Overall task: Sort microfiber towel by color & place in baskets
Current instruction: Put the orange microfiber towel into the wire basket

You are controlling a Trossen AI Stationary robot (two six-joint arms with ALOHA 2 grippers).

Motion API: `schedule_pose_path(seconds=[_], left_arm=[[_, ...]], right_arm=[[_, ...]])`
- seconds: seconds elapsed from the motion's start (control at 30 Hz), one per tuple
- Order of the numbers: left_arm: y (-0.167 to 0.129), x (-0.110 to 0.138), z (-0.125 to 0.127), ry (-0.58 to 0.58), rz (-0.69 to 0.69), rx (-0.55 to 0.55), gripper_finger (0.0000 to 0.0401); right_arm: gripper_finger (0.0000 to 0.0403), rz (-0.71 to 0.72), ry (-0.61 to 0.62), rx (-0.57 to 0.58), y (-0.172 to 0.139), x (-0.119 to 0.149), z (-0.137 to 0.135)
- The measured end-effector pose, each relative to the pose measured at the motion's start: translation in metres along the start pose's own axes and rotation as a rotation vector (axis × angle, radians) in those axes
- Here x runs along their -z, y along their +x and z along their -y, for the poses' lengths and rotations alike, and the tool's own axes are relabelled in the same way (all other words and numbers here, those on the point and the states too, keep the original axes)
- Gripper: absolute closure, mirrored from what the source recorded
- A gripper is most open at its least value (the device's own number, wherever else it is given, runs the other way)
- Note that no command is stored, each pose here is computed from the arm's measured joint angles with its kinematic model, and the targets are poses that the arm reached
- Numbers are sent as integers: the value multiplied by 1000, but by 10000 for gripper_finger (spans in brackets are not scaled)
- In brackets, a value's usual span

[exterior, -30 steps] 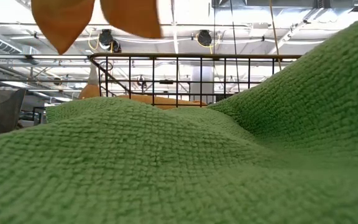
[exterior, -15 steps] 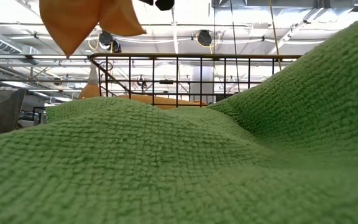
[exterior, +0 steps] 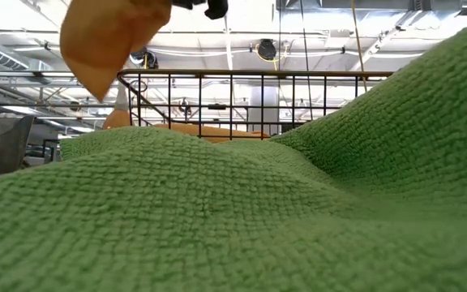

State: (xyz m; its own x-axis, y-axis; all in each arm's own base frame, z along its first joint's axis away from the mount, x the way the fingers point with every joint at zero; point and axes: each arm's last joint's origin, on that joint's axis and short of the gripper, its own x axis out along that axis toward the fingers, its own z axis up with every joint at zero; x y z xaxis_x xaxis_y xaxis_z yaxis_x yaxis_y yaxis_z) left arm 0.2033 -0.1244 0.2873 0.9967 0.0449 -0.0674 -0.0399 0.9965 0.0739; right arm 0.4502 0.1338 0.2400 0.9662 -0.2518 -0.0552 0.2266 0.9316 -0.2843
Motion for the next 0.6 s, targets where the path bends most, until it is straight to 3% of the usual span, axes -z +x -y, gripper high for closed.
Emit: schedule_pose_path(seconds=[0.3, 0.6], left_arm=[[-14, -1, 1, -5, -31, -28, 211], [-35, -5, 0, -78, -59, 26, 200]], right_arm=[[366, -209, -88, 65, -23, -12, 11], [381, -411, -142, 2, -79, -45, 39]])
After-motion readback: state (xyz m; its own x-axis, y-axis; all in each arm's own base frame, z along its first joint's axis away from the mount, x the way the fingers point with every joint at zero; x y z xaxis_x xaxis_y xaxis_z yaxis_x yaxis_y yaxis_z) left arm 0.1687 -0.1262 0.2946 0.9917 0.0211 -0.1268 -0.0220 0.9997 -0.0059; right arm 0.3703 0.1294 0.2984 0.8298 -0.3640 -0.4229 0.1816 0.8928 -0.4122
